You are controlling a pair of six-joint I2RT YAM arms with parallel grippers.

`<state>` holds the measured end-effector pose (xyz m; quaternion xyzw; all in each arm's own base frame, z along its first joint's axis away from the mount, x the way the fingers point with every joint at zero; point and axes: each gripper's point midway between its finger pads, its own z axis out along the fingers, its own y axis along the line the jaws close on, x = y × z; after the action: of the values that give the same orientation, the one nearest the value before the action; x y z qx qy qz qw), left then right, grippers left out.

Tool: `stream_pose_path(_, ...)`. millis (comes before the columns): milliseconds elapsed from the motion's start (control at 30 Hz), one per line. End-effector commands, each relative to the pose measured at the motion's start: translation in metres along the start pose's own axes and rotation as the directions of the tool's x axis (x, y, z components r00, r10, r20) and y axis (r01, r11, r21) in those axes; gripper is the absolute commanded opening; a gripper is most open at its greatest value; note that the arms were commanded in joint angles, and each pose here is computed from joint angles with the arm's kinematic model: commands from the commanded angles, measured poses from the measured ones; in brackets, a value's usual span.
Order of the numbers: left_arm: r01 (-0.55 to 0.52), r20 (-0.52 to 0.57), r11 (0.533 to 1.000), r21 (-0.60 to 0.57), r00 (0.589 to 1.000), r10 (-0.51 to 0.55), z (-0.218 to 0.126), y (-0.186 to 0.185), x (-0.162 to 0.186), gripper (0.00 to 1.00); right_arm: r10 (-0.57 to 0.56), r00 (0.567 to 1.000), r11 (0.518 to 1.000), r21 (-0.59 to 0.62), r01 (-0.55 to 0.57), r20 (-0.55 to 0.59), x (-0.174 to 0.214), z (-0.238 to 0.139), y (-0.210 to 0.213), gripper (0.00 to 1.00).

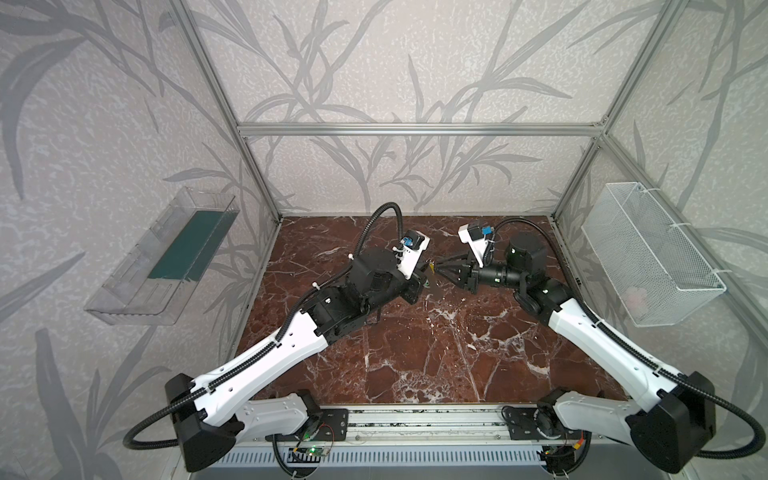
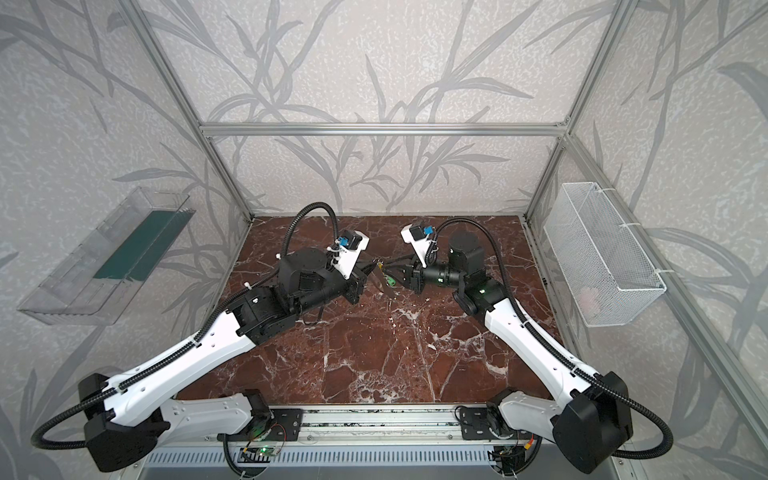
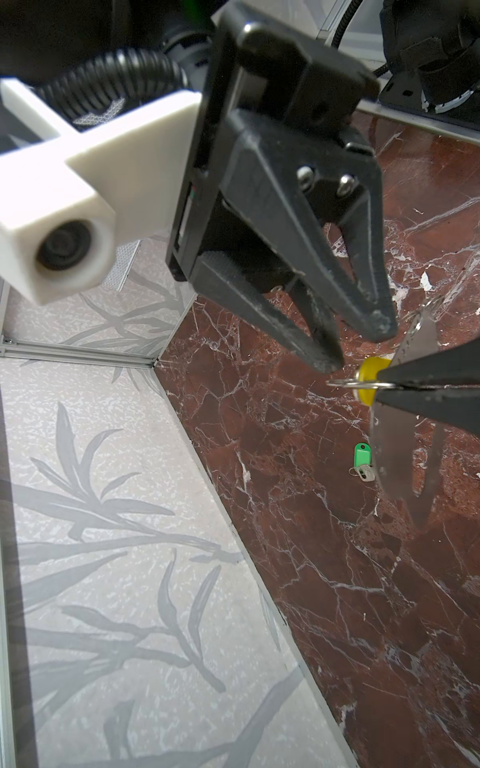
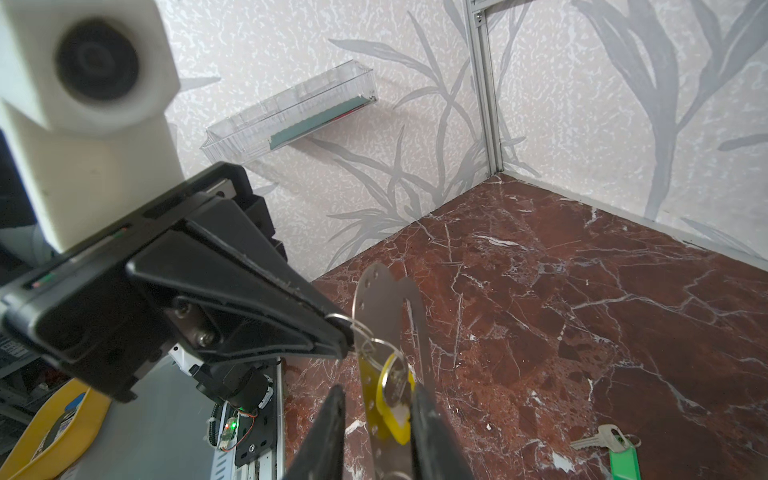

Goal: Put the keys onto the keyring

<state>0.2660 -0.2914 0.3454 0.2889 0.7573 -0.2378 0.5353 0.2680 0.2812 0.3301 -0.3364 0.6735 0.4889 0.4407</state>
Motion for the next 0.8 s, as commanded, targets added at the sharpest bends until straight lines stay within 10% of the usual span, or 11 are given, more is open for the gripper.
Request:
stream_pose_path(0, -0.008, 0.071, 0.999, 0.031, 0.997, 0.006, -0.009, -0.006, -0.018, 0.00, -0.017, 1.000, 1.000, -0.025, 0.018, 0.009, -0.001, 0.000, 0.004, 0.25)
stream_pose_path(767, -0.009, 0.079, 0.997, 0.080, 0.997, 0.003, -0.014, -0.014, -0.020, 0.00, -0.057, 0.998, 0.997, -0.059, 0.058, 0.017, -0.001, -0.002, 0.012, 0.02)
